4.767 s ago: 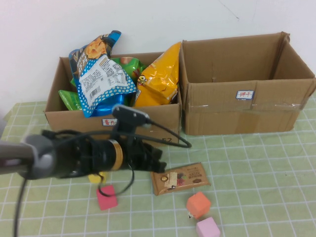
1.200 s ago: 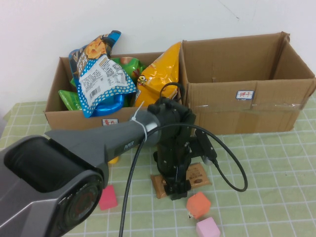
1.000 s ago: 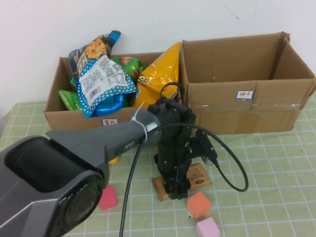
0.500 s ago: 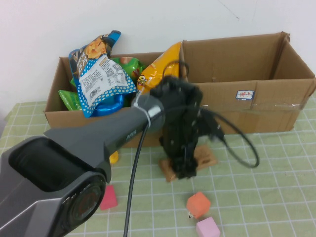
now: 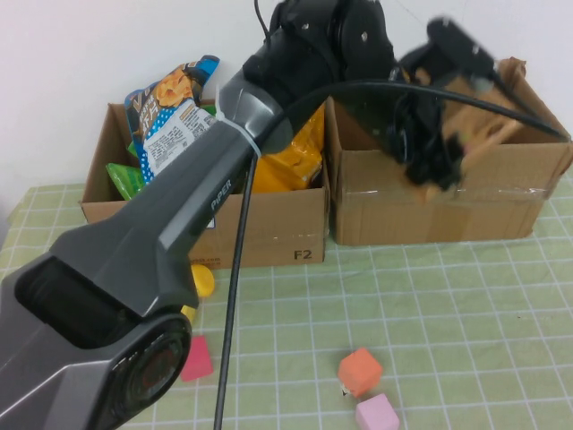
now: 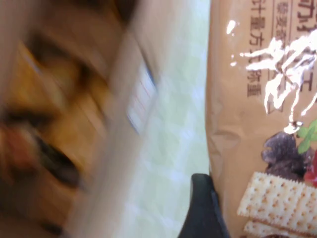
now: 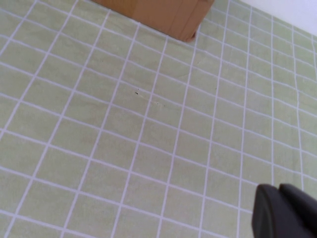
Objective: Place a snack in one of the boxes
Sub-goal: Place the biscuit in the biscuit box
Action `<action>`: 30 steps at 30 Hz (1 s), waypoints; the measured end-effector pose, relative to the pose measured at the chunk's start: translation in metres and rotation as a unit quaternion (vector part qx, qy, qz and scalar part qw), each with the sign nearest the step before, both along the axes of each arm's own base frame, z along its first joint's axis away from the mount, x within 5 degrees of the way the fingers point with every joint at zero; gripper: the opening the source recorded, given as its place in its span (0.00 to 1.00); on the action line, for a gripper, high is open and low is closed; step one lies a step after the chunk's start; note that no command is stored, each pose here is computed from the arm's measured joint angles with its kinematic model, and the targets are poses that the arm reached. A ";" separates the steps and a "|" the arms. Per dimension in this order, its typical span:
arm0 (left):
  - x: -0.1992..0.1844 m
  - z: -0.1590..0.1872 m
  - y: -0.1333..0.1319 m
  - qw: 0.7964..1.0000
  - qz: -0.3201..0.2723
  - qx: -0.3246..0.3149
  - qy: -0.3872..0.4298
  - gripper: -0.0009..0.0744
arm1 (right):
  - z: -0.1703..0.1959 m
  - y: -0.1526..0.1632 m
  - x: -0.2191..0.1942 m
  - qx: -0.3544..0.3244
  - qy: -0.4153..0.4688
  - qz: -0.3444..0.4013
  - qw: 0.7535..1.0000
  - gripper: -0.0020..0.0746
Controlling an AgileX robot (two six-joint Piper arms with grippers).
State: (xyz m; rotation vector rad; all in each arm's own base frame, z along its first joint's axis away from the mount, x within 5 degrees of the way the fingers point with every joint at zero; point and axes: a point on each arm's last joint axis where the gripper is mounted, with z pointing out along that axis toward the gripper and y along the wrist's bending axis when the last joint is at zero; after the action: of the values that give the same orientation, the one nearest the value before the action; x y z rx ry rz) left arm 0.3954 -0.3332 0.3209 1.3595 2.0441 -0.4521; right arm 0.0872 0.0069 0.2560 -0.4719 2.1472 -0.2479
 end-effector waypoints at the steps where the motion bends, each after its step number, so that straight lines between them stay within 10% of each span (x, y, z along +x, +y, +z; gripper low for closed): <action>1: 0.003 0.005 -0.001 1.000 0.003 -0.015 -0.022 0.59 | 0.000 0.000 0.000 0.000 0.000 0.000 1.000 0.03; 9: 0.044 0.007 -0.011 0.969 0.074 -0.128 -0.198 0.59 | 0.000 0.000 0.000 0.000 -0.001 0.000 1.000 0.03; 23: 0.078 -0.051 0.000 0.972 0.132 -0.108 -0.164 0.77 | 0.000 0.000 0.000 0.000 -0.001 0.000 1.000 0.03; 30: 0.066 -0.034 0.010 0.982 0.122 -0.052 -0.137 0.42 | 0.000 0.000 0.000 0.000 -0.001 0.000 1.000 0.03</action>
State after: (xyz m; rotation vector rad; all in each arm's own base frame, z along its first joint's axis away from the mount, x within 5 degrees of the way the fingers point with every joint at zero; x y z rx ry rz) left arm 0.4611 -0.3230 0.2874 1.0295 1.8992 -0.2441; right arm 0.0873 0.0070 0.2561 -0.4722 2.1460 -0.2470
